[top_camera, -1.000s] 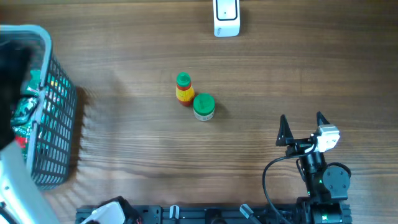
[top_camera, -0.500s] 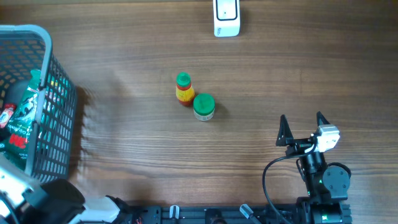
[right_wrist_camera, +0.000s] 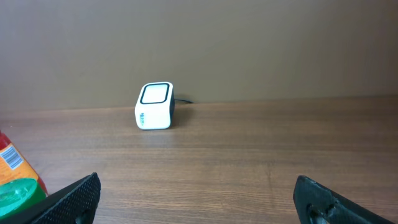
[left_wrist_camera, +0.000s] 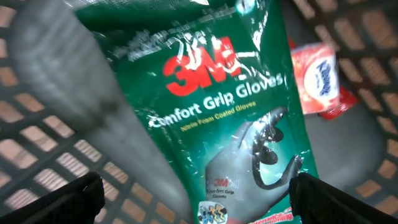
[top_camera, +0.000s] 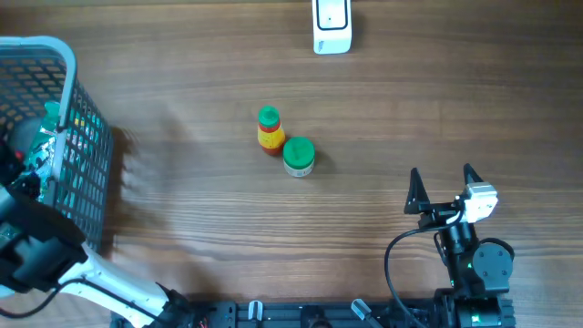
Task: Scan the item barcode
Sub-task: 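Grasp the green Comfort Grip glove bag in the basket with the left gripper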
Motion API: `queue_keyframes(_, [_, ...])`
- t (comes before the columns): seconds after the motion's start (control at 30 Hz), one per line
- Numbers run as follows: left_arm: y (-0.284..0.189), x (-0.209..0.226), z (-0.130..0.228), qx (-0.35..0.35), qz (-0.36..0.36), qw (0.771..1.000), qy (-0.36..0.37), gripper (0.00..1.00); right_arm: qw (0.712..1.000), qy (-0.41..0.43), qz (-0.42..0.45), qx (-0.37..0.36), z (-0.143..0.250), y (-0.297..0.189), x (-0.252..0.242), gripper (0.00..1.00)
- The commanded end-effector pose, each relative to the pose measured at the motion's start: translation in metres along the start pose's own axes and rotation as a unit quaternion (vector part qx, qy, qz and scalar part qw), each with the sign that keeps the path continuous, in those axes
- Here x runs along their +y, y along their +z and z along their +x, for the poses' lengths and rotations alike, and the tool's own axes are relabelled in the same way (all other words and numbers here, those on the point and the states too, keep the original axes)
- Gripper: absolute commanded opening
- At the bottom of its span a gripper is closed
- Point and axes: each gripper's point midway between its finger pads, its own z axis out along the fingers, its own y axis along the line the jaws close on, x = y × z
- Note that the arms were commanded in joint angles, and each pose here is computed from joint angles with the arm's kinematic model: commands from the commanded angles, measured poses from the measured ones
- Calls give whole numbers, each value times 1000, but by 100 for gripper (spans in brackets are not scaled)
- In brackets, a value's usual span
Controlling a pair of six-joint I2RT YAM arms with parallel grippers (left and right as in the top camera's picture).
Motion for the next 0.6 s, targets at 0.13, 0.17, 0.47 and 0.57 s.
queue_keyframes(0.13, [39,6,57,-3,-22,999,41,100,1000,8,4,-1,0,0,-1,100])
queue_keyframes(0.17, [48,10,59,-4,-30,999,34,100,1000,8,5,-1,0,0,-1,100])
queue_keyframes(0.47, [96,29,63,-6,-52,998,39,100,1000,8,5,-1,0,0,-1,100])
queue_keyframes(0.57, [96,26,56,-32,-45,998,42,82,1000,8,4,-1,0,0,-1,100])
